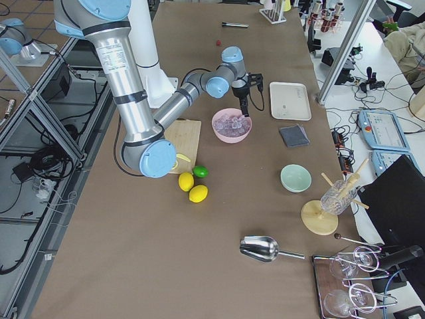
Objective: Mash ice and strawberries in cup
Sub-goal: 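Lower the right gripper into the bowl to grasp a third ice cube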
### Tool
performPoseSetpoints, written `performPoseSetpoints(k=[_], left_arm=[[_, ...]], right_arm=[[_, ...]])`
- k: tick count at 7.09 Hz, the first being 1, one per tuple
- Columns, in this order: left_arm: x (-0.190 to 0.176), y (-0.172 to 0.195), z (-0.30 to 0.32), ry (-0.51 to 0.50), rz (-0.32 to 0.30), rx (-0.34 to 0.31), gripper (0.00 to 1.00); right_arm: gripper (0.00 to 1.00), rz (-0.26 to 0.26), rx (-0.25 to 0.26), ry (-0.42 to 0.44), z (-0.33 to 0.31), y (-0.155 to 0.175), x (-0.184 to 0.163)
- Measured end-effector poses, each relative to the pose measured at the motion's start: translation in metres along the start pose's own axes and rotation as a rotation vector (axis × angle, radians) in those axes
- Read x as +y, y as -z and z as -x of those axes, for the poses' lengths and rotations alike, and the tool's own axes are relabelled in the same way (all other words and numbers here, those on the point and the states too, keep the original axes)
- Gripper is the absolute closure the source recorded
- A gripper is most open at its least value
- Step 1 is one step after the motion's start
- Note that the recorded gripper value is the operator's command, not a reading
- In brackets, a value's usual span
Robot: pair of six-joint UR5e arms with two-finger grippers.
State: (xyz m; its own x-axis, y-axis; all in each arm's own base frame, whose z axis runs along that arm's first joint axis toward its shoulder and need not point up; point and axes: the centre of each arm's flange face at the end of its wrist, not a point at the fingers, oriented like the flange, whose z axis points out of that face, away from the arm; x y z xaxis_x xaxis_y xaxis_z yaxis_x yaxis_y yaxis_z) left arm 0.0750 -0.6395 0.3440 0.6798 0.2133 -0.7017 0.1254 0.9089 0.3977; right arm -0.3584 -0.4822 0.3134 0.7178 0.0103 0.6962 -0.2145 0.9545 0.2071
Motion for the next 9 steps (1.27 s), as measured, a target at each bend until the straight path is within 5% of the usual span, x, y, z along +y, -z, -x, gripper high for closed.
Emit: performPoseSetpoints(k=[3, 9], left_arm=[[-0.001, 0.000, -0.002, -0.007, -0.007, 0.003, 0.02], [-0.002, 0.004, -0.005, -0.014, -0.018, 0.007, 0.02]], right_arm=[[0.26, 0.019, 0.048, -0.003, 0.002, -0.025, 0.013], [0.26, 0.070, 0.068, 0.037, 0.013, -0.048, 0.047]])
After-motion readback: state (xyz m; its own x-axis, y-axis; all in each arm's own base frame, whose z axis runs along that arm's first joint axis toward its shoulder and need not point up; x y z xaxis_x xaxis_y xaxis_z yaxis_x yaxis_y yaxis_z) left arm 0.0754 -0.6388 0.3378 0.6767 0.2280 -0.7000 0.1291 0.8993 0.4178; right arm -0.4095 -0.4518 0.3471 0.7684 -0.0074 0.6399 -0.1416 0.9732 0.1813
